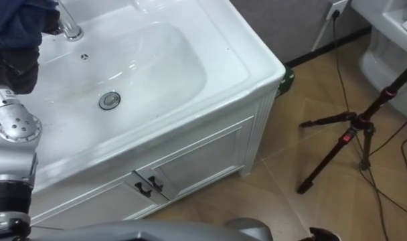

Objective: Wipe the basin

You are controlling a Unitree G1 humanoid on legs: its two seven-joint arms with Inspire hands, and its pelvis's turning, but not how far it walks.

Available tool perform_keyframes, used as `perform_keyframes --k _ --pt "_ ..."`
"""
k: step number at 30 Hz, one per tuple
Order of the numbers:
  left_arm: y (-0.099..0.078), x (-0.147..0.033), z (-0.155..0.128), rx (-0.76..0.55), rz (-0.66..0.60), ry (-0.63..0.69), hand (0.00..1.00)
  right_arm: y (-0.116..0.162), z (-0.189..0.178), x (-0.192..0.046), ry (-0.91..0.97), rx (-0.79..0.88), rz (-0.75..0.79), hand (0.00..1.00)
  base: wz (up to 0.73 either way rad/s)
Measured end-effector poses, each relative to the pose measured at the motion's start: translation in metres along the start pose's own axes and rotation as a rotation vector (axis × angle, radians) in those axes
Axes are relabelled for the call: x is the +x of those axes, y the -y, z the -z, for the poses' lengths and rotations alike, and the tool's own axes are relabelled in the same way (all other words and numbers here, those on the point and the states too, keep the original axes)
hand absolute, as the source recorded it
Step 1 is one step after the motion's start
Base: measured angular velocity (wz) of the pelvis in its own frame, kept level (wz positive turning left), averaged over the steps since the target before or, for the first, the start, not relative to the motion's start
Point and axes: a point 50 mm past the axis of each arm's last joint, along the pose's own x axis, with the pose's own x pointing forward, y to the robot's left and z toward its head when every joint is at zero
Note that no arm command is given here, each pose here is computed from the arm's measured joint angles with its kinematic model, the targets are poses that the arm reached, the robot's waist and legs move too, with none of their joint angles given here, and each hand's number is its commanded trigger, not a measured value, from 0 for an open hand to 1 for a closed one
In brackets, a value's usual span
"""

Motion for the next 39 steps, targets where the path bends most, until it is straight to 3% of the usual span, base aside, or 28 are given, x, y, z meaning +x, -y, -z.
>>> perform_keyframes --k 11,19,22,33,39 --pt "-0.011 0.008 0.002 0.038 -0.028 0.025 1.00 0.000 0.009 -0.001 -0.036 -0.015 0.005 0.00 0.00" --pt "-0.034 -0.006 0.037 0.121 -0.061 -0.083 1.00 0.002 0.009 -0.001 -0.029 -0.023 0.017 0.00 0.07" --pt "-0.035 -0.009 0.045 0.141 -0.055 -0.115 1.00 0.002 0.006 -0.001 -0.016 -0.029 0.018 0.00 0.09" --pt "-0.056 -0.013 0.062 0.187 -0.120 -0.169 1.00 0.003 0.003 -0.001 0.002 -0.027 0.011 0.00 0.01" --pt "-0.058 -0.017 0.066 0.202 -0.128 -0.178 1.00 0.003 0.003 -0.001 0.001 -0.024 0.010 0.00 0.04"
